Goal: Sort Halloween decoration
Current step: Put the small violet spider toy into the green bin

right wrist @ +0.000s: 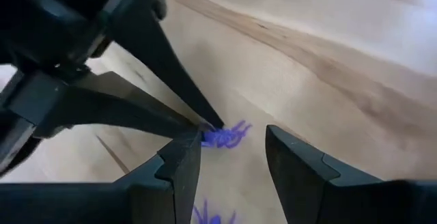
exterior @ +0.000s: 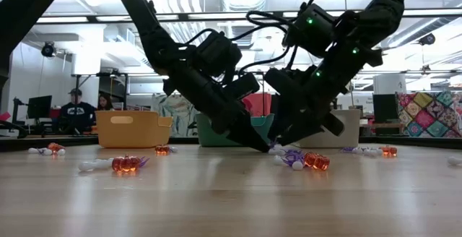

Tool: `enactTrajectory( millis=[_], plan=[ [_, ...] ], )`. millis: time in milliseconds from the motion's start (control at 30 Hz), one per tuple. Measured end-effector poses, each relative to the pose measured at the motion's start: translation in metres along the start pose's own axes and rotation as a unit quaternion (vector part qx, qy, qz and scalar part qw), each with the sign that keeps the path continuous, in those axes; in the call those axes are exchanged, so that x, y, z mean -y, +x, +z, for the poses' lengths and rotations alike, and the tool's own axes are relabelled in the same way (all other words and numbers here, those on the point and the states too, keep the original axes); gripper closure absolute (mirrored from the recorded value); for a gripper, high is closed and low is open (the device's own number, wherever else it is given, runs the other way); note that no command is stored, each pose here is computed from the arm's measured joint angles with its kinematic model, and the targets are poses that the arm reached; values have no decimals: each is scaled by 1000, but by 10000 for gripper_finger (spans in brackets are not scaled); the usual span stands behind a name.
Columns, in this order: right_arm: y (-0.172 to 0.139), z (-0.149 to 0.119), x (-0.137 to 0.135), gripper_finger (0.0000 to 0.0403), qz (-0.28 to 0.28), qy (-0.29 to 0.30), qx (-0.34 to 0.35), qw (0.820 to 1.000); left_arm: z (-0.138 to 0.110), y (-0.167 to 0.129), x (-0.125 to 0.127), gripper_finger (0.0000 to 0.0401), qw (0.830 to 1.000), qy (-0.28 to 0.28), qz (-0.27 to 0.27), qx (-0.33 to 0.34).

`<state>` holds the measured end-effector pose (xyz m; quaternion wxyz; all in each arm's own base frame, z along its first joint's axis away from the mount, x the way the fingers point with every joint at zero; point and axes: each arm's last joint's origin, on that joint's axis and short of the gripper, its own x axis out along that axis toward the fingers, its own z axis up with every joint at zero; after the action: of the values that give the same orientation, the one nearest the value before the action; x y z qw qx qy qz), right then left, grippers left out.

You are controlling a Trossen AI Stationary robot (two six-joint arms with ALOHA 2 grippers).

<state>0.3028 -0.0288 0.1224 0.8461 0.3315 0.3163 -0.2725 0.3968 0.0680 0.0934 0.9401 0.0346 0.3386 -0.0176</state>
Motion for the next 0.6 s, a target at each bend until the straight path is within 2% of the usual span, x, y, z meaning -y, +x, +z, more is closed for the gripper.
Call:
enactTrajectory(
  millis=[167, 400, 533, 600],
  plan=[
    [-2, -1, 1, 248, -8, -112, -10, 994, 0, 0, 0, 363, 1000, 0, 0, -1],
    [-12, 3, -2, 248, 9, -184, -13, 983, 0, 0, 0, 363, 1000, 0, 0, -2],
    [-15, 0, -6, 248, 38, -255, -25, 966, -1, 0, 0, 363, 1000, 0, 0, -2],
    [-15, -1, -6, 248, 36, -257, -27, 965, 0, 0, 0, 363, 1000, 0, 0, -1]
  ],
)
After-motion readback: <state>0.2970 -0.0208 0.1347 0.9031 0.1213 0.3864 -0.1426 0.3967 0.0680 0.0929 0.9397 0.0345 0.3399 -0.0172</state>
